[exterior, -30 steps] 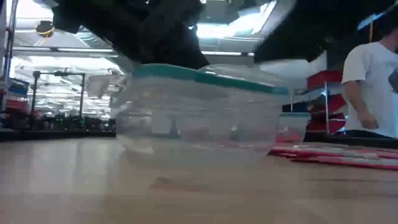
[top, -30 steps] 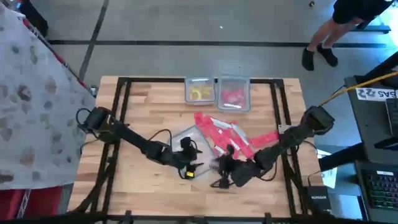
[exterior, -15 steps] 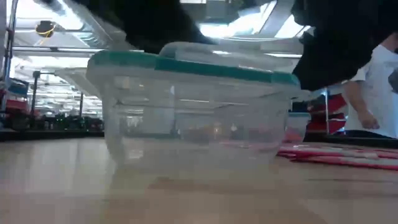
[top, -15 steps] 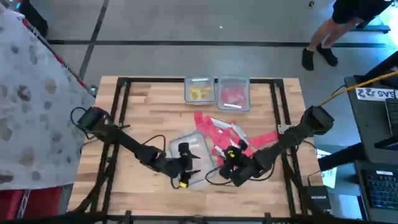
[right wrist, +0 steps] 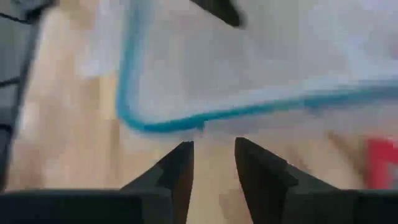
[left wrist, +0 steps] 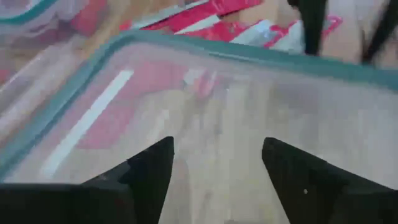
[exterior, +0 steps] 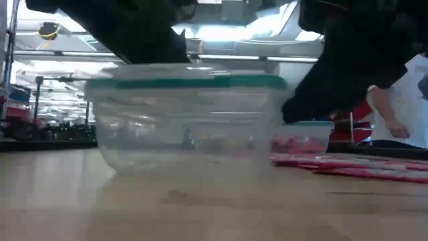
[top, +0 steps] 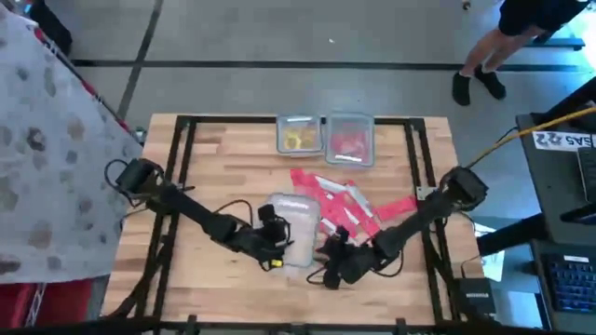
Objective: Sort candy
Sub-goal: Open the rectangular transparent bin
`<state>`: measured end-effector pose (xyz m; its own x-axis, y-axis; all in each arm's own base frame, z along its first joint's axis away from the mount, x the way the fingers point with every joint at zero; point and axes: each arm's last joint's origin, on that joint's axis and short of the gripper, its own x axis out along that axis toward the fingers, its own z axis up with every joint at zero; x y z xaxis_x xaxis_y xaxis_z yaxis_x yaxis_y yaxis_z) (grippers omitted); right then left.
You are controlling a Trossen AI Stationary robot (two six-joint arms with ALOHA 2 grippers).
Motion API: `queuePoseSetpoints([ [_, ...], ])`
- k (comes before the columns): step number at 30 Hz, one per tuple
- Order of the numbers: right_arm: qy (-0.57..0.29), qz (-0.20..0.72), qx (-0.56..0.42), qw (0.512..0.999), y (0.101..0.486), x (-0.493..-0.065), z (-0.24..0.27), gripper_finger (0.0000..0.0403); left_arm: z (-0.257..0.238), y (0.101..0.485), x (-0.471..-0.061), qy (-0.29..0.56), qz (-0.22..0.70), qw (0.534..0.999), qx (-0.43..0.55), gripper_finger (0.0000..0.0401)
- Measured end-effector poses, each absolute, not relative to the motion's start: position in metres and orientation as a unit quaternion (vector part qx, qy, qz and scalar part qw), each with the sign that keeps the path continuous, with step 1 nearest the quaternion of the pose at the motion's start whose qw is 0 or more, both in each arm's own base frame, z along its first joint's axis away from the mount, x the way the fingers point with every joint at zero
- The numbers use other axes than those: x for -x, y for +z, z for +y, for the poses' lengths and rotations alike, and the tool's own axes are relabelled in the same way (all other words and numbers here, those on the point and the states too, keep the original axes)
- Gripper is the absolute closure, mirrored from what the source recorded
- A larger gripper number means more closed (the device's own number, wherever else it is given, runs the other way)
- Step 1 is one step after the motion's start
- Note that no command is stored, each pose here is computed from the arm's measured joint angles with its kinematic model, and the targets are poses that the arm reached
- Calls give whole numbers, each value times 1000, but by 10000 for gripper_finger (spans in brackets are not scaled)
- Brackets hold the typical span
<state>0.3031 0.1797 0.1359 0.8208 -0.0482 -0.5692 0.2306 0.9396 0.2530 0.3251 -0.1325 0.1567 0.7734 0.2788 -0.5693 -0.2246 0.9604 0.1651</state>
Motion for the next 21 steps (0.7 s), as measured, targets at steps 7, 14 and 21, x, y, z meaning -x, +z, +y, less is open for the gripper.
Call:
queuePoseSetpoints([
  [7,-28,259,-147,954,137,-332,179,298,-131,157,-326,131,309,941,-52,163],
  [14,11,232,-87,969,156,-359,187,298,-132,157,-327,127,308,942,-46,163],
  [21,-7,289,-17,957,191,-328,197,298,-135,159,-326,122,308,942,-48,163],
])
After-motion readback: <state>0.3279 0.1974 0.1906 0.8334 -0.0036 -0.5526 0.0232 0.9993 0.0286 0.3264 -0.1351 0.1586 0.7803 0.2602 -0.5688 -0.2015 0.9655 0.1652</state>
